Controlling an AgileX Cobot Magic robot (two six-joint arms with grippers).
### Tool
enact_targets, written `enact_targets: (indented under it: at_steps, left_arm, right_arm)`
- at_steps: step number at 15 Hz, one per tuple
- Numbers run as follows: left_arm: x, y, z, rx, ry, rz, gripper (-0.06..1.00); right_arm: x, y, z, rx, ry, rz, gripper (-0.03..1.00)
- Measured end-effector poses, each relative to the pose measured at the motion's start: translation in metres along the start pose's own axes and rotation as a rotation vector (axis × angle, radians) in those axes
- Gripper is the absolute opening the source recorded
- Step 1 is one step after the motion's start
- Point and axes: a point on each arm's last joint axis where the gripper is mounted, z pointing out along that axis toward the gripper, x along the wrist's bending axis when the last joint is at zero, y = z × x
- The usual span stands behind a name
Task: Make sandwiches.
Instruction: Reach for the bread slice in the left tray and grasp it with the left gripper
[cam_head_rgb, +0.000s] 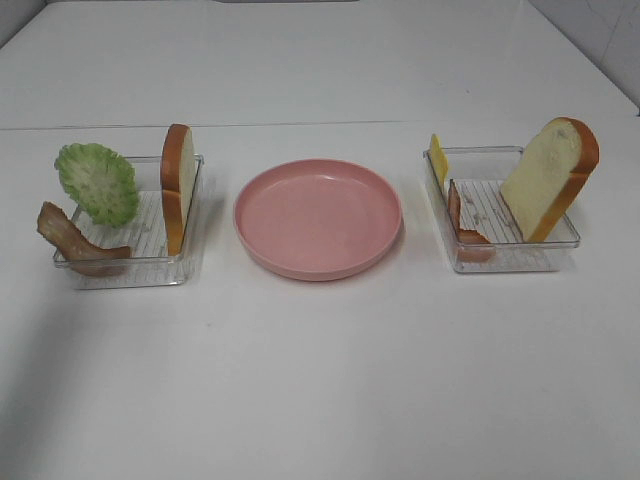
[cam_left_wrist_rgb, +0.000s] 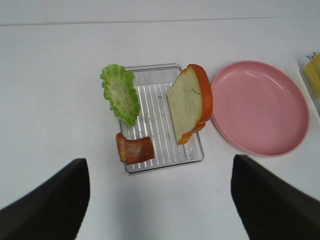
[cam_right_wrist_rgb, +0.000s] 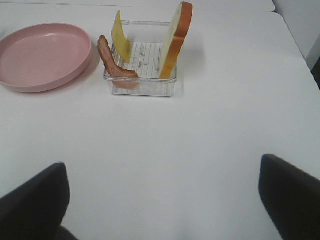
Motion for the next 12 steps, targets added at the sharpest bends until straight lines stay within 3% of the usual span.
enact_targets:
  at_steps: [1, 4, 7, 10, 12]
  left_arm:
    - [0.000, 0.007, 0.009, 0.024, -0.009, -0.010, 0.74]
    - [-0.006, 0.045, 0.075, 0.240, -0.083, -0.021, 0.74]
    - [-0.023, 0.059, 0.114, 0.300, -0.103, -0.002, 0.74]
    - [-0.047, 0.065, 0.155, 0.358, -0.058, 0.016, 0.74]
    - [-0.061, 0.061, 0.188, 0.422, 0.035, 0.009, 0.74]
  right_arm:
    - [0.000, 0.000, 0.000, 0.000, 0.000, 0.000, 0.97]
    - [0.000, 0.000, 0.000, 0.000, 0.000, 0.000, 0.97]
    - [0.000, 0.000, 0.000, 0.000, 0.000, 0.000, 0.97]
    - [0.000, 0.000, 0.000, 0.000, 0.000, 0.000, 0.97]
    - [0.000, 0.000, 0.000, 0.000, 0.000, 0.000, 0.97]
